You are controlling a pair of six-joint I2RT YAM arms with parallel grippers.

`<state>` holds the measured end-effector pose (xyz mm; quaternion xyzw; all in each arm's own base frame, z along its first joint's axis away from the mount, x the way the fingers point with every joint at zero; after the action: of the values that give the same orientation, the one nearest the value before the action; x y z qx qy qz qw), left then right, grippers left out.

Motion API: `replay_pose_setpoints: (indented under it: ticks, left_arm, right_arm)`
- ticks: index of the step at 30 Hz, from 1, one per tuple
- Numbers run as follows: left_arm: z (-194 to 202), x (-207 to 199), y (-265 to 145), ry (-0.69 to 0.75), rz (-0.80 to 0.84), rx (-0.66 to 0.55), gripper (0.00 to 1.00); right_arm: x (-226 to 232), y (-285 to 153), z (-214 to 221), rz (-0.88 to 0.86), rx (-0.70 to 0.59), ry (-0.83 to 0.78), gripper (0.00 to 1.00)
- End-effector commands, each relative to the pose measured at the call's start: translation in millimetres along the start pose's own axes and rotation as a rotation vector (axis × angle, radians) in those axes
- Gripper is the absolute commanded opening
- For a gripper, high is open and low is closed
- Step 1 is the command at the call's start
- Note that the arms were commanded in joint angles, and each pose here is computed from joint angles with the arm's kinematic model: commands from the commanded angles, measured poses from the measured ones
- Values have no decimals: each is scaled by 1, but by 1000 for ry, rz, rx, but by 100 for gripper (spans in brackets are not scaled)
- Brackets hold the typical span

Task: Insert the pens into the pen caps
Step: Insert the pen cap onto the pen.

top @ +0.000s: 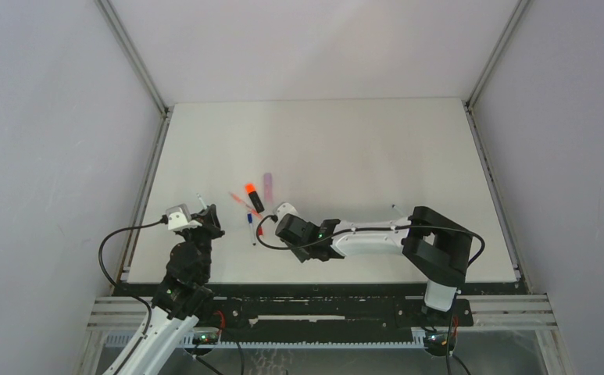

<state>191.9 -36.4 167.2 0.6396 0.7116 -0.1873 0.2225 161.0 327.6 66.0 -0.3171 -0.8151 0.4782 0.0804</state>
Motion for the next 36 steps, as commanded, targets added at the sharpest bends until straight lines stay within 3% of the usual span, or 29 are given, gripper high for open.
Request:
replay_pose_setpoints:
  ticks: [1,14,36]
  left_arm:
    - [1,3,1,-20,-14,-18,0]
    - [1,3,1,-20,-14,-17,0]
    - [2,2,1,-23,-9,-15,0]
  right_arm:
    - [1,-2,1,-15,-18,-16,34]
    - [-3,-8,17,9,31,-16,42]
    - [-39,1,25,107,64,66,41]
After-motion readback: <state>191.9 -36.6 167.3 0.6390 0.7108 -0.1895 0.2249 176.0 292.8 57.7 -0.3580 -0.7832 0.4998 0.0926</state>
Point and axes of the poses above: each gripper's point midway between its finger pads, its own y axis out along the fingers, its own x axis along the line the jaws close on, z = x × y, the point moved 5 cm from there along -y, back along the fingers, and after that the axes turned 12 degrees about -y, right-handed, at the moved point
